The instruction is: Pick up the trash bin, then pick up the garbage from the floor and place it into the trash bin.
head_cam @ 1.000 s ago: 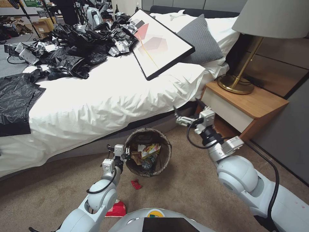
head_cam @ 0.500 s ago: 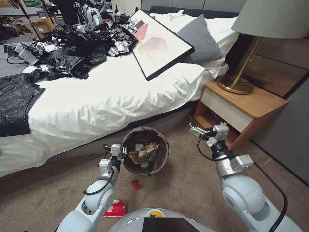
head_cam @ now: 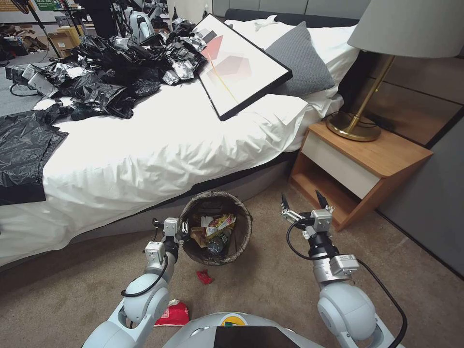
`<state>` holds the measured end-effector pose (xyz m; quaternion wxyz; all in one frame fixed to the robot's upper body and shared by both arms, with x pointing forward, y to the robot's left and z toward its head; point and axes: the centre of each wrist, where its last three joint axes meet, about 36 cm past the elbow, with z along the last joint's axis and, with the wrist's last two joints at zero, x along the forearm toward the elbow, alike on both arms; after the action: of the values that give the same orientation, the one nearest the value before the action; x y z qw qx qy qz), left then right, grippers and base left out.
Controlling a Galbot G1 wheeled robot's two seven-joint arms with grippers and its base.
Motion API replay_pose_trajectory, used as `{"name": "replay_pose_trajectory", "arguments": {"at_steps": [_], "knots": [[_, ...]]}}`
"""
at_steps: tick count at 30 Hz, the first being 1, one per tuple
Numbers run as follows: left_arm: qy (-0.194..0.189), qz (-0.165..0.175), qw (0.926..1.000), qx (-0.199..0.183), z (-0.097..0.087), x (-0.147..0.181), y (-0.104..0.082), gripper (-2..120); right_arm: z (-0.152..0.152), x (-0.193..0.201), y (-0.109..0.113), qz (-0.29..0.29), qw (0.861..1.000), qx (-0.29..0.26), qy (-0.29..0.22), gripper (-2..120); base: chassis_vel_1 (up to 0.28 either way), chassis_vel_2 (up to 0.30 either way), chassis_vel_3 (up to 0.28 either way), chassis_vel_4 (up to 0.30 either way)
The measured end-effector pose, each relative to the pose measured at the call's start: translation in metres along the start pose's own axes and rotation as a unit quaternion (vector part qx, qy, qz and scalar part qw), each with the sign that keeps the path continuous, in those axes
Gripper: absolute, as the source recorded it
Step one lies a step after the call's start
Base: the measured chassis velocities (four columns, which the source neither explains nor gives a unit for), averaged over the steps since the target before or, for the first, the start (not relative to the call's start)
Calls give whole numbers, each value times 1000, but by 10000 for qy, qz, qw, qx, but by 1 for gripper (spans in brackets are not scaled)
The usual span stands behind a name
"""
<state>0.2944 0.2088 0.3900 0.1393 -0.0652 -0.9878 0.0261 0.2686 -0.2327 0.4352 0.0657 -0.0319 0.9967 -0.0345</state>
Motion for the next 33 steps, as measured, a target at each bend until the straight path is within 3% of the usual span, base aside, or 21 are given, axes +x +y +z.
{"name": "replay_pose_trajectory", "arguments": {"at_steps": [33], "knots": [[105, -46, 9999, 12, 4, 22, 0, 3, 3, 0, 13, 140, 9998, -105, -99, 100, 0, 0, 0, 0]]}}
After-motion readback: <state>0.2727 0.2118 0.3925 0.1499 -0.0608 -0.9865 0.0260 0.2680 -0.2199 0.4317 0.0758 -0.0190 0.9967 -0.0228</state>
